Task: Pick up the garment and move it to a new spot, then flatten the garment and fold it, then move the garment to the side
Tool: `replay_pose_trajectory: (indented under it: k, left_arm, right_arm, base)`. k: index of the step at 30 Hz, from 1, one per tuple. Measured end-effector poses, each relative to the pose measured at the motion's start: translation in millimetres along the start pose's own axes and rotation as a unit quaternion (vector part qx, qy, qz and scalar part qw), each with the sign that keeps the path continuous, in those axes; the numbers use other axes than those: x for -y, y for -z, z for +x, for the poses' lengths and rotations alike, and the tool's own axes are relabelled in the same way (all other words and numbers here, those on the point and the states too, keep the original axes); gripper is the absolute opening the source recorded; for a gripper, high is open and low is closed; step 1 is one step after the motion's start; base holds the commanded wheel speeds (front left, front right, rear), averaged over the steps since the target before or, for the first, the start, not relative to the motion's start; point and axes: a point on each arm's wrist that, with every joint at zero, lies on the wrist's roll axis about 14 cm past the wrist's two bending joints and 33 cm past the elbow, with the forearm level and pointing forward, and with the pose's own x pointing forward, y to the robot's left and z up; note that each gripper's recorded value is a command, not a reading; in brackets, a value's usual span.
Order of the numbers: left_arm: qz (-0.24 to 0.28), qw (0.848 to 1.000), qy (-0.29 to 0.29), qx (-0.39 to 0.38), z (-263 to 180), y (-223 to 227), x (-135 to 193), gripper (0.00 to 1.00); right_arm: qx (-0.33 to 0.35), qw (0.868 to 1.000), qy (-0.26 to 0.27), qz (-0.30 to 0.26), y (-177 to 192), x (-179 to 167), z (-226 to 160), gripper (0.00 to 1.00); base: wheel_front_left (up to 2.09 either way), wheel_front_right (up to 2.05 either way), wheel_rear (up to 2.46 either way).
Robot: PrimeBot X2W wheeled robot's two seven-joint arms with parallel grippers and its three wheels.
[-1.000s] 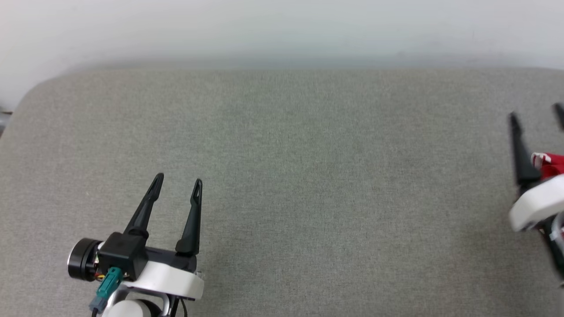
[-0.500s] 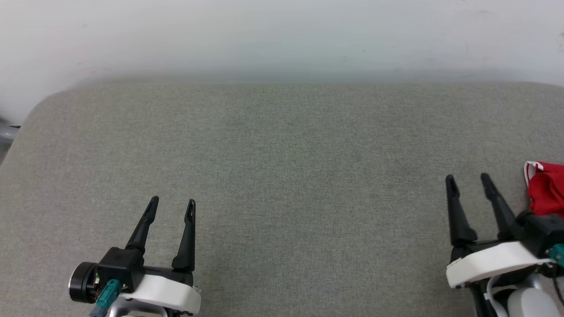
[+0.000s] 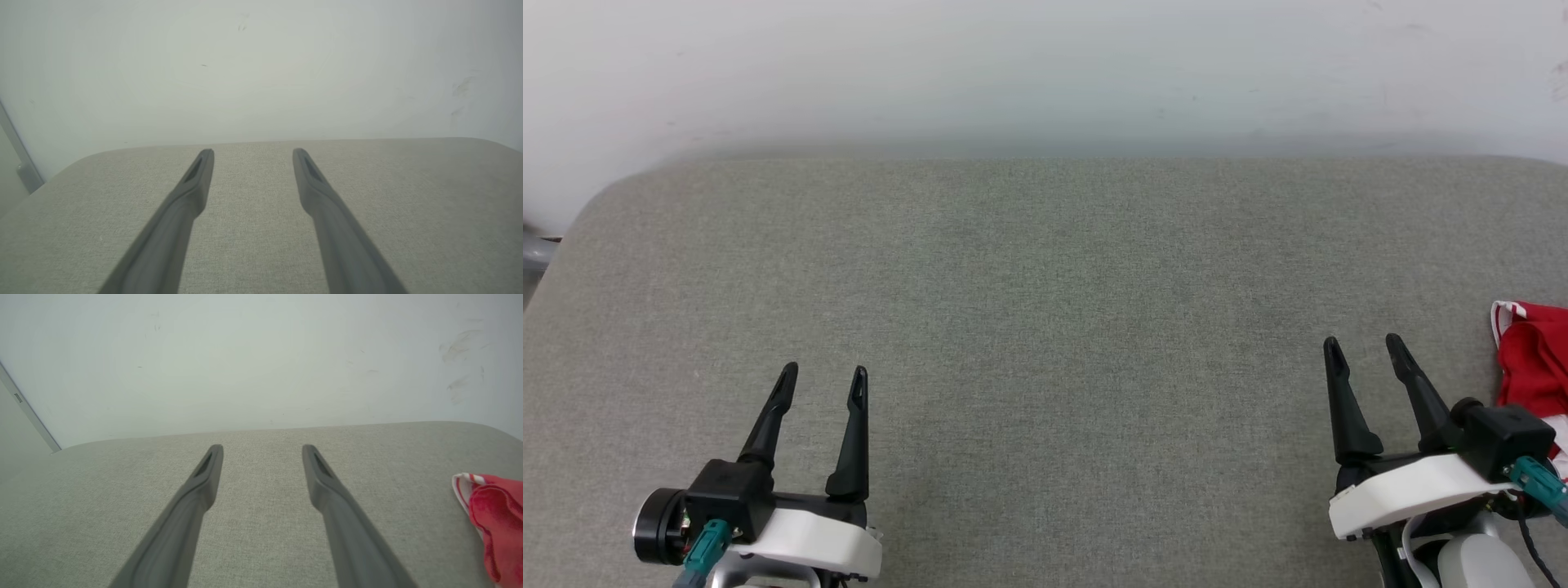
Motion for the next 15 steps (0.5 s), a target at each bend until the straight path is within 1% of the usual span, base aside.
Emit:
replay_pose_trajectory:
  k: [6, 12, 13, 15]
  left_arm:
    - [-0.002, 1.0, -0.015, 0.007, 0.4, -4.2, -5.8, 1.0]
    - [-0.009, 1.0, -0.017, 0.004, -0.2, -1.9, -5.8, 1.0]
    - [-0.01, 1.0, -0.018, 0.004, -0.3, -1.5, -5.9, 0.0]
    - [-0.013, 1.0, -0.018, -0.007, -2.1, 5.3, -5.3, 0.0]
  right_arm:
    - [0.003, 1.0, -0.004, 0.001, -0.6, -2.5, 1.6, 1.0]
    - [0.005, 1.0, -0.004, 0.002, -0.7, -2.9, 1.2, 1.0]
    - [0.006, 1.0, -0.004, 0.002, -0.9, -2.7, 1.1, 0.0]
    - [-0.007, 1.0, -0.001, 0.003, 6.9, -1.1, -2.3, 0.0]
  base:
    - [0.0, 0.0, 0.0]
    - [0.0, 0.0, 0.0]
    - [0.0, 0.0, 0.0]
    - [0.0, 0.0, 0.0]
